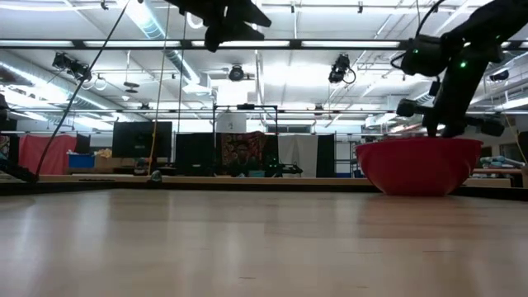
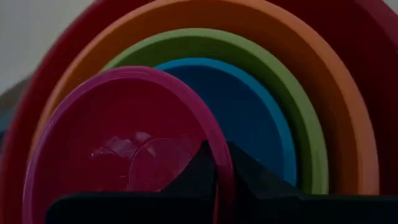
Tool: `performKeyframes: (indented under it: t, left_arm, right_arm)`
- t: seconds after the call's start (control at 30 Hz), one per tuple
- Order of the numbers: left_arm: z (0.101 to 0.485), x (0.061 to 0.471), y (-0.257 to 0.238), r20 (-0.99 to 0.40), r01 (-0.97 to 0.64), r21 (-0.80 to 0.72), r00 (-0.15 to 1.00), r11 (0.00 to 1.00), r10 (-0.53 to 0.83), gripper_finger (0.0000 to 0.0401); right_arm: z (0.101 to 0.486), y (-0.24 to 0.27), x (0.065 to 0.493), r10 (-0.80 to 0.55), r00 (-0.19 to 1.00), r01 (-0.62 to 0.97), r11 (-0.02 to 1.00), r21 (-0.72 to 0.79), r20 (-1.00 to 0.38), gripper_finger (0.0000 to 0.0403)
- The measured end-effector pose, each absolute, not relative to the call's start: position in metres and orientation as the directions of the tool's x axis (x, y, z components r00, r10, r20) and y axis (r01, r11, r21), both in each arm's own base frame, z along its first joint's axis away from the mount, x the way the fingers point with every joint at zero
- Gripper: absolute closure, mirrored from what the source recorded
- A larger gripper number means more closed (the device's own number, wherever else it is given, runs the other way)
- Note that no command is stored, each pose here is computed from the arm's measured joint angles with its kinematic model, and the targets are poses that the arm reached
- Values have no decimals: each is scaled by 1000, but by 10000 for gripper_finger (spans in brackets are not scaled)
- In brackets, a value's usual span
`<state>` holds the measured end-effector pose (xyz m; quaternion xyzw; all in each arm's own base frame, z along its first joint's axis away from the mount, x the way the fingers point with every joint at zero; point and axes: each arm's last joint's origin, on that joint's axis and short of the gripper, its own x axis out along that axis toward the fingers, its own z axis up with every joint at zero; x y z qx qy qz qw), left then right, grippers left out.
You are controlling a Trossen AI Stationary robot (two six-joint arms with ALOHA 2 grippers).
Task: Nest bowls inside each other
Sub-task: Stack the pink bowl on top of the blue bowl
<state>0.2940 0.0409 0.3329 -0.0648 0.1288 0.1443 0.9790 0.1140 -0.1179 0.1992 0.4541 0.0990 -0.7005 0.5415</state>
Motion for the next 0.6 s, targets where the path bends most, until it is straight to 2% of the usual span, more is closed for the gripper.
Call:
performKeyframes:
  t: [0.1, 0.37, 0.47, 0.6]
  left_arm:
    - [332, 295, 40, -234, -257, -104, 945, 961, 228, 209]
    - [272, 286, 39, -301, -301, -256, 928, 919, 220, 209]
    - [270, 282, 38, -307, -310, -290, 926, 905, 219, 209]
    - [281, 277, 37, -247, -289, -304, 944, 908, 217, 209]
  right_arm:
    - [194, -124, 116, -649, -15, 874, -377, 305, -761, 375]
    - [181, -137, 121, -577, 26, 939, -266, 218, -816, 348]
    - [180, -140, 123, -565, 66, 955, -204, 217, -823, 330]
    - [182, -140, 121, -551, 100, 968, -138, 209, -828, 299]
